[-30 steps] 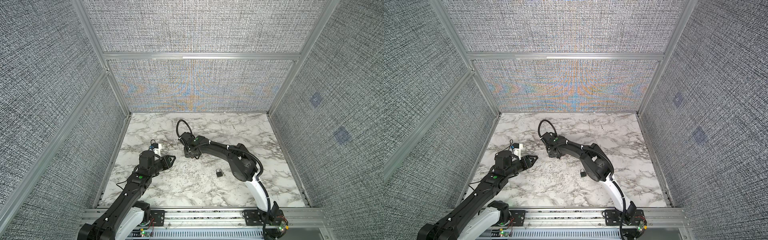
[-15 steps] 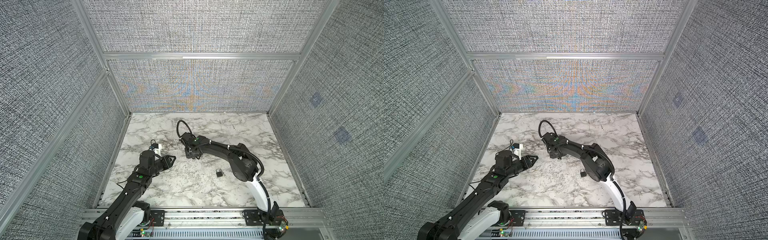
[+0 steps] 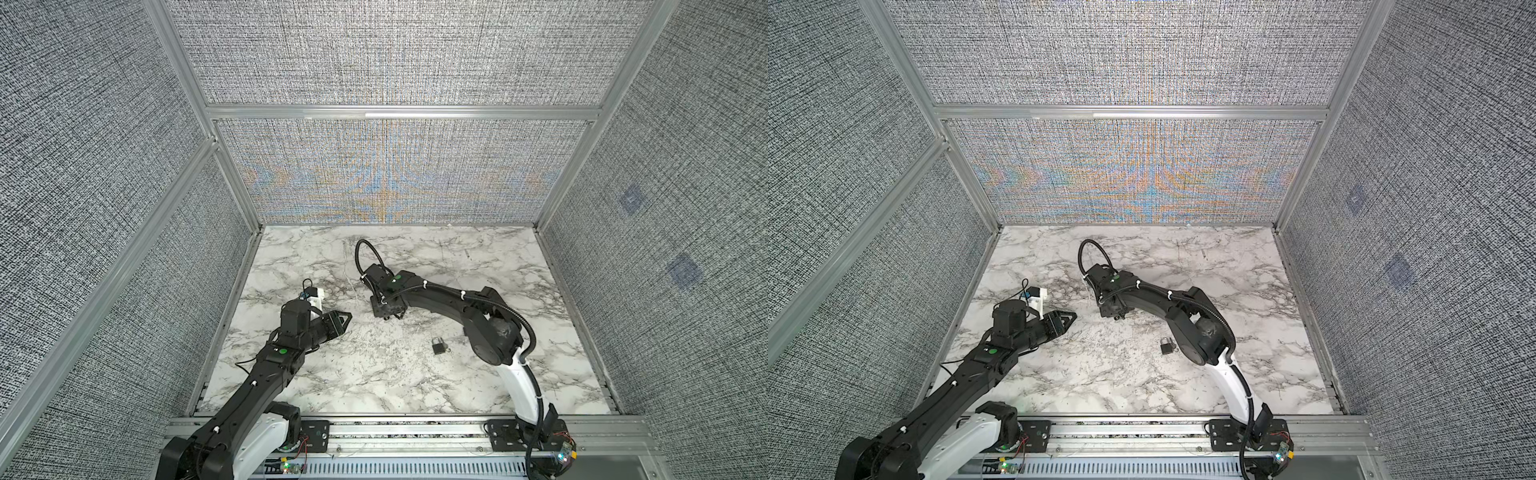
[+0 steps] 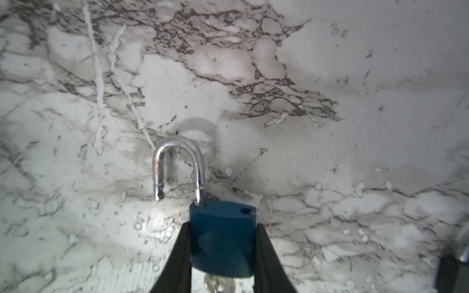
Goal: Lock with the key
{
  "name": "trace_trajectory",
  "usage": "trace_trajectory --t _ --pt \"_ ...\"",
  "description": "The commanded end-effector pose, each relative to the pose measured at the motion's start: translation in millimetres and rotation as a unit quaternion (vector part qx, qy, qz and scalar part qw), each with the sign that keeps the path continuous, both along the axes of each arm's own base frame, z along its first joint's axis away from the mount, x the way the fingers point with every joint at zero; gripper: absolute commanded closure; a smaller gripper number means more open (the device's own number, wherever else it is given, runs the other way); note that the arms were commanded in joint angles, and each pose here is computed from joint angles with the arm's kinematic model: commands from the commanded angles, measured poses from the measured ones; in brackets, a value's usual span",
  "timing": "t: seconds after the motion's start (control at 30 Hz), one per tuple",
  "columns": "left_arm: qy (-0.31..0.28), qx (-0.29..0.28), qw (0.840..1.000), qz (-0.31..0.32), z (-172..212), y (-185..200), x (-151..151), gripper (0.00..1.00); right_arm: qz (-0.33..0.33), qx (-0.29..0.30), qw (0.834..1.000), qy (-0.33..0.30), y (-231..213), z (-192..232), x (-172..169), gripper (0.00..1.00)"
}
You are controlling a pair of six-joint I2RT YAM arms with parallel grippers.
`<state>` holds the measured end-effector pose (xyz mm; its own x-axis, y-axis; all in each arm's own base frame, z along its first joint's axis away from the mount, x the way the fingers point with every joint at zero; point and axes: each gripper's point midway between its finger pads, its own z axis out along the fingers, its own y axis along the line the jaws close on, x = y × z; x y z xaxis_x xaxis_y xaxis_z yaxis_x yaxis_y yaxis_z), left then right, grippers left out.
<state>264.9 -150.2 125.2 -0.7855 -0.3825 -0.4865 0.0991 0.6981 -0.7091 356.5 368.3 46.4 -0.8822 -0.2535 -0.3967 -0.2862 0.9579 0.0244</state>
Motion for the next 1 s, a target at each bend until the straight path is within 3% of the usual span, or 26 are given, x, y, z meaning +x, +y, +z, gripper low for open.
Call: trace_trajectory --t 0.0,0.2,0.6,0.97 --pt "-0.011 0.002 1.000 0.006 5 1 6 0.61 0.012 0.028 0.999 -0.013 6 21 -2 0.81" --pt "-0.015 -0.003 1.000 -0.006 3 -5 12 0.60 0.036 0.061 0.997 -0.012 2 45 -21 0.81" --pt "-0.051 -0.069 0.993 -0.077 16 -36 25 0.59 0.080 0.103 0.991 -0.002 1 76 -69 0.81" --pt "-0.057 -0.082 0.988 -0.117 16 -51 23 0.60 0.091 0.121 0.988 -0.002 7 83 -78 0.81"
